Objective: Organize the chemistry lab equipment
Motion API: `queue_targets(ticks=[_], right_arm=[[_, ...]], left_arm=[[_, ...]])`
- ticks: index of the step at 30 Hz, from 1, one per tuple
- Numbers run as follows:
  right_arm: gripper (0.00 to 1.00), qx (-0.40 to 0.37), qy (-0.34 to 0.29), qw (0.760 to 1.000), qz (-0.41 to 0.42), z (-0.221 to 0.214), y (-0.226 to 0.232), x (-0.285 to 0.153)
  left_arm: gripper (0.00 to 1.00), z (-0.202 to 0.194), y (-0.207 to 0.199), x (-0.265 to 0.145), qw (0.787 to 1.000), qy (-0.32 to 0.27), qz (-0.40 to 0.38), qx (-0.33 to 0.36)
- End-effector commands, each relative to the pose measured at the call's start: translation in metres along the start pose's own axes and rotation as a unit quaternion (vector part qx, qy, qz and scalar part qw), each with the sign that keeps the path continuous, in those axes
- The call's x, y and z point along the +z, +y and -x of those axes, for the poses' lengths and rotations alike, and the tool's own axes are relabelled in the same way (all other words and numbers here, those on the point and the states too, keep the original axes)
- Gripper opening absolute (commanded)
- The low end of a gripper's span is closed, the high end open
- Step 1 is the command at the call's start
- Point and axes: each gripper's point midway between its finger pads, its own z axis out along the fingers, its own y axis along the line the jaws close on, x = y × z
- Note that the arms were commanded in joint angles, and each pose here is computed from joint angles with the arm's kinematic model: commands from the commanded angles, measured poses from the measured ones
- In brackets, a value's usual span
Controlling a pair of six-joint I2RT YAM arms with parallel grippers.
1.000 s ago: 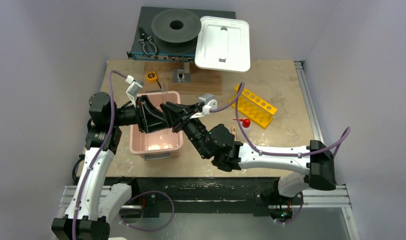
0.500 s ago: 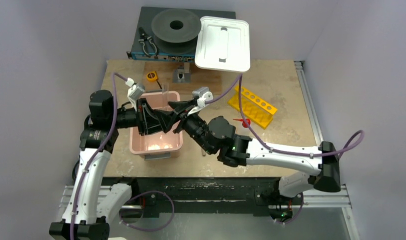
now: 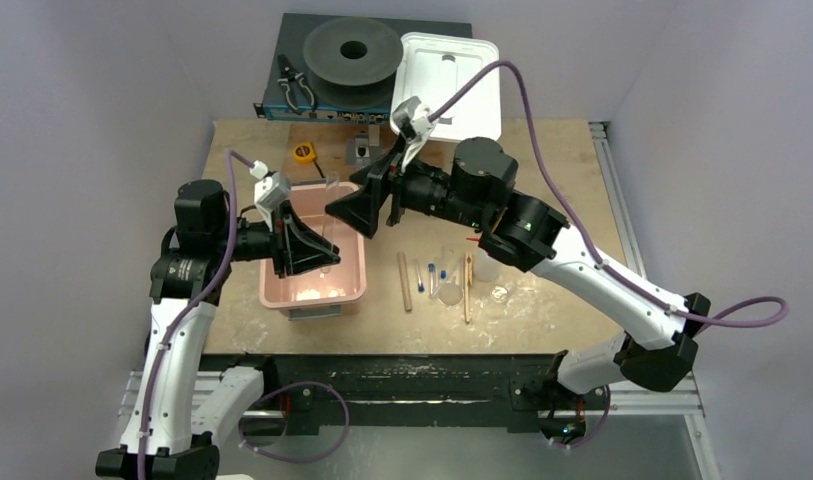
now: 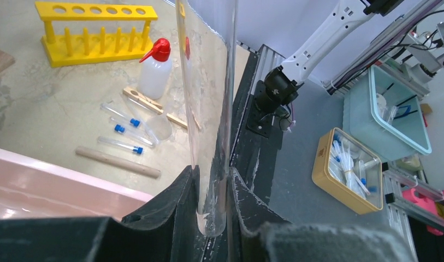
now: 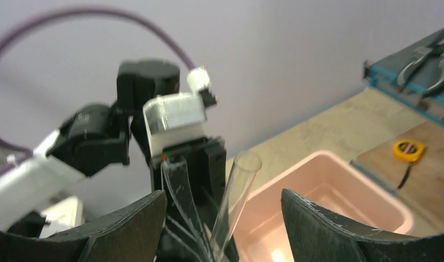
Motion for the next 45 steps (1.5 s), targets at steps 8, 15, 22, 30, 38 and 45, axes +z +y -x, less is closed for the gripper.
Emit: queue_targets(ticks=[8, 15, 22, 30, 38, 45], right_arm=[[0.74, 0.010, 0.071, 0.996, 0.054, -0.042, 0.013, 0.005], [0.61, 0.026, 0.063, 0.996, 0.060, -0.045, 0.013, 0.019], [0.50, 0.033, 0.055, 0.997, 0.050, -0.045, 0.008, 0.027], [0.05, 0.035, 0.057, 0.998, 0.016, -0.047, -0.003, 0.026], [0.00, -0.004, 0.032, 0.989, -0.141, -0.041, -0.072, -0.019], [0.00, -0.065, -0.005, 0.913, -0.403, -0.039, -0.177, -0.111]], left_arm=[[0.00, 0.008, -0.011, -0.005, 0.997, 0.000, -0.009, 0.074], [0.00, 0.005, -0.011, -0.005, 0.997, 0.005, -0.010, 0.079], [0.00, 0.003, -0.014, -0.005, 0.997, 0.009, -0.011, 0.078], [0.08, 0.002, -0.005, -0.005, 0.997, 0.014, 0.004, 0.072], [1.00, 0.014, 0.016, -0.006, 0.997, 0.012, 0.073, 0.035], [1.00, 0.010, 0.046, -0.016, 0.985, 0.057, 0.161, -0.032]])
